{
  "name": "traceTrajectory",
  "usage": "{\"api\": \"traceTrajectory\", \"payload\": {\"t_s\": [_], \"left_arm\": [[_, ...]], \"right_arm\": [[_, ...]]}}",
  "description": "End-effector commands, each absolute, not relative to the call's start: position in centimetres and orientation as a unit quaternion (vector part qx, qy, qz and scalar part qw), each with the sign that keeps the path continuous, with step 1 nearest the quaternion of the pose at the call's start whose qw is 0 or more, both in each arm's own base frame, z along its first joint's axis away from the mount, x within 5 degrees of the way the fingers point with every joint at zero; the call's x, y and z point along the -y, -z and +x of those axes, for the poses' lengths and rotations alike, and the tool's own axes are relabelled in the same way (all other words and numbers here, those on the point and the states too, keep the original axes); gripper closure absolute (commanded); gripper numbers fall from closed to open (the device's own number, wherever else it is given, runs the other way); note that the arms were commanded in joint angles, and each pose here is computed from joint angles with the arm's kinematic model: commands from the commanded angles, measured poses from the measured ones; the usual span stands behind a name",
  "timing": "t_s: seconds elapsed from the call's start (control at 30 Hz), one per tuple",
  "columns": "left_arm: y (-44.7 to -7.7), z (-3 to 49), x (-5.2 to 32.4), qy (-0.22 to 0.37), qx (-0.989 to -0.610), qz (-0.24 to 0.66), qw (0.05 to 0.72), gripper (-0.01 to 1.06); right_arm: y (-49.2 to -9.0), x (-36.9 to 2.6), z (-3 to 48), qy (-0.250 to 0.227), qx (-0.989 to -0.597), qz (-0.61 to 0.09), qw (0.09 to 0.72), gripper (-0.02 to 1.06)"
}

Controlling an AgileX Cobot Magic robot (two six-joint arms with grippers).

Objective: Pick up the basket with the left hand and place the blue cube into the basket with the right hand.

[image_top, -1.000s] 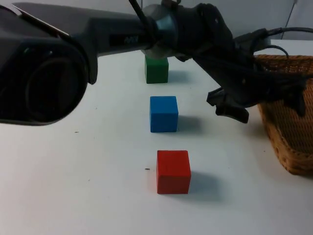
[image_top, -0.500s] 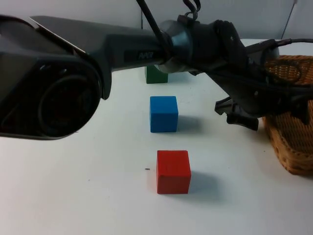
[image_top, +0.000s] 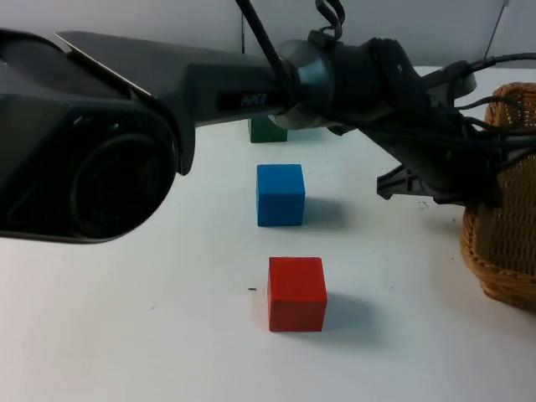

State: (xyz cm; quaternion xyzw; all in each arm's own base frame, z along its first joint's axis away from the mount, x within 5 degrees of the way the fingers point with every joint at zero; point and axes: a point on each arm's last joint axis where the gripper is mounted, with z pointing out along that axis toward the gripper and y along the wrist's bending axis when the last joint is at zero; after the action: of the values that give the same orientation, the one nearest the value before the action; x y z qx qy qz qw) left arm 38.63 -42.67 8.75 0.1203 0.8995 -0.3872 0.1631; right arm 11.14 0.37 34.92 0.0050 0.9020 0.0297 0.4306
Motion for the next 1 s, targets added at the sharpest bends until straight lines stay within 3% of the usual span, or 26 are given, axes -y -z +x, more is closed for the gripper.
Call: {"api": "traceTrajectory", "payload": {"t_s": [0.0, 0.17, 0.3, 0.97], "left_arm": [[-10.2, 38.9, 42.9, 0.411, -0.89, 0.088, 0.175, 1.05], [-12.5, 38.9, 42.6, 0.4, -0.897, 0.074, 0.175, 1.05], [-14.7, 38.8, 41.7, 0.358, -0.911, 0.096, 0.181, 1.05], [-23.1, 40.5, 36.4, 0.346, -0.914, 0.105, 0.184, 1.05]], "right_arm": [[-35.2, -0.4, 11.2, -0.028, -0.898, 0.002, 0.438, 0.01], [-35.2, -0.4, 11.2, -0.028, -0.898, 0.002, 0.439, 0.01], [-35.3, -0.4, 11.3, -0.026, -0.897, 0.0, 0.441, 0.01], [-35.5, -0.3, 11.5, -0.026, -0.889, 0.001, 0.457, 0.01]]}}
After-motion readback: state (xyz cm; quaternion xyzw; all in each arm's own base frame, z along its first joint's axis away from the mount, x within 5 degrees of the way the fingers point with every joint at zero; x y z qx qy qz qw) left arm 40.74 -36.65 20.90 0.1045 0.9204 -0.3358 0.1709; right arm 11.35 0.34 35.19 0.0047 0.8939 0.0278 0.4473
